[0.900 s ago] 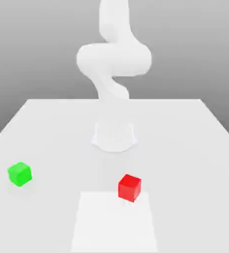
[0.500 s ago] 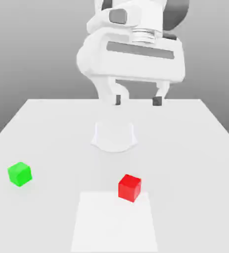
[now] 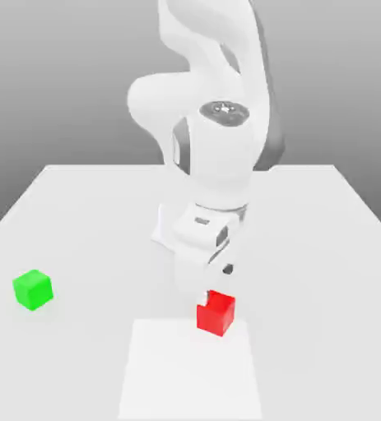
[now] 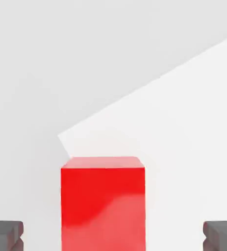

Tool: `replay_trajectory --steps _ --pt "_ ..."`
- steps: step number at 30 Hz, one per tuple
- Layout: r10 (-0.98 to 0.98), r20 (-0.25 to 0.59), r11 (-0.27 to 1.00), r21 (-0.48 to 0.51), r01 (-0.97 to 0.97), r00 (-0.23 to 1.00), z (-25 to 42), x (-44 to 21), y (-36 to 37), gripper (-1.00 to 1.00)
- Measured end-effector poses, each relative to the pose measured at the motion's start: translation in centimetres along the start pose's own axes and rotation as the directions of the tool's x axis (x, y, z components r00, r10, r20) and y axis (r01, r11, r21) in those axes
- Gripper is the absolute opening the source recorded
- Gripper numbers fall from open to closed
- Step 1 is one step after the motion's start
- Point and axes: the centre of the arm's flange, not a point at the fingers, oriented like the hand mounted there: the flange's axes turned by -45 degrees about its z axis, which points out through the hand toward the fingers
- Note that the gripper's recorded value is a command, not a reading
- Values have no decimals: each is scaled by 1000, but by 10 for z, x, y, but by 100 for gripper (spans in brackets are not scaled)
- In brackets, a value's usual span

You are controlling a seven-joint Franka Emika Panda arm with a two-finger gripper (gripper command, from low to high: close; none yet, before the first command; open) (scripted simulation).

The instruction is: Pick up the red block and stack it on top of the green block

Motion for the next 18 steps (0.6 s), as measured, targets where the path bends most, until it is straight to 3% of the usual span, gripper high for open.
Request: replay_trajectory --steps 9,18 --pt "1 26 1000 -12 -1 1000 24 2 5 0" --pt "-4 -1 1000 -5 4 1000 47 2 0 0"
